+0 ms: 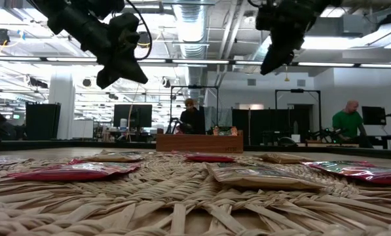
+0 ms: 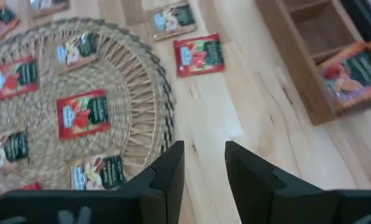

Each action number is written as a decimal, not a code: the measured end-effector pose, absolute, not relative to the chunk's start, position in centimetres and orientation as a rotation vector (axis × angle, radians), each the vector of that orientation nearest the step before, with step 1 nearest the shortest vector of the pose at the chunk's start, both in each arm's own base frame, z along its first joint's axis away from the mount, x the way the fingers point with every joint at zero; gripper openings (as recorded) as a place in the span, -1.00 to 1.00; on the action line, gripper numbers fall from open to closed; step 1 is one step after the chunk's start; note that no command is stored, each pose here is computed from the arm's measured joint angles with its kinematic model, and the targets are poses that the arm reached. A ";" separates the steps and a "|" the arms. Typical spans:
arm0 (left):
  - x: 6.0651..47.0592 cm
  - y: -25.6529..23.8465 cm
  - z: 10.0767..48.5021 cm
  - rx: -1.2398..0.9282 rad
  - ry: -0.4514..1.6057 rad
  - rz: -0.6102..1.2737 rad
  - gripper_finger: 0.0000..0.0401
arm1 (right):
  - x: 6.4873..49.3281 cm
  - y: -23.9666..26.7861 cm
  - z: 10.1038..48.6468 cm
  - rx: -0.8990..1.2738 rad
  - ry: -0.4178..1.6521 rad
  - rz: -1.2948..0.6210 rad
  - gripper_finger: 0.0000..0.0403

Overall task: Pick & Place Tea
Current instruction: Put the orange tea bag into the right section of the wooden organizer

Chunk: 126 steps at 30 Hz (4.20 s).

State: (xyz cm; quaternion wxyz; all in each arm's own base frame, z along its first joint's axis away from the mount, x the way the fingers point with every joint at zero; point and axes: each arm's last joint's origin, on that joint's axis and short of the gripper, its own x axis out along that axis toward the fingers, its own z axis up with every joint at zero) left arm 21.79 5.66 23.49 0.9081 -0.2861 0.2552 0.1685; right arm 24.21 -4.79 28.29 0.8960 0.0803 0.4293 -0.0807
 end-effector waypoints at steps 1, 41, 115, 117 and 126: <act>21.7 5.6 23.4 -0.609 0.541 0.343 -1.00 | 23.6 -4.9 28.2 0.186 0.868 -0.184 -0.47; 20.3 -11.3 22.6 -1.153 1.183 0.331 -1.00 | 7.1 -1.7 26.4 0.422 -0.140 -0.196 -0.47; 21.1 -17.3 13.5 -0.838 1.502 0.354 -0.54 | 7.1 -1.7 26.3 0.422 -0.124 -0.179 -0.47; 21.1 -17.3 13.5 -0.842 1.500 0.368 -0.65 | 7.1 -1.7 26.3 0.422 -0.124 -0.179 -0.47; 20.9 -17.2 13.4 -0.849 1.502 0.402 -0.98 | 7.1 -1.7 26.2 0.425 -0.111 -0.182 -0.47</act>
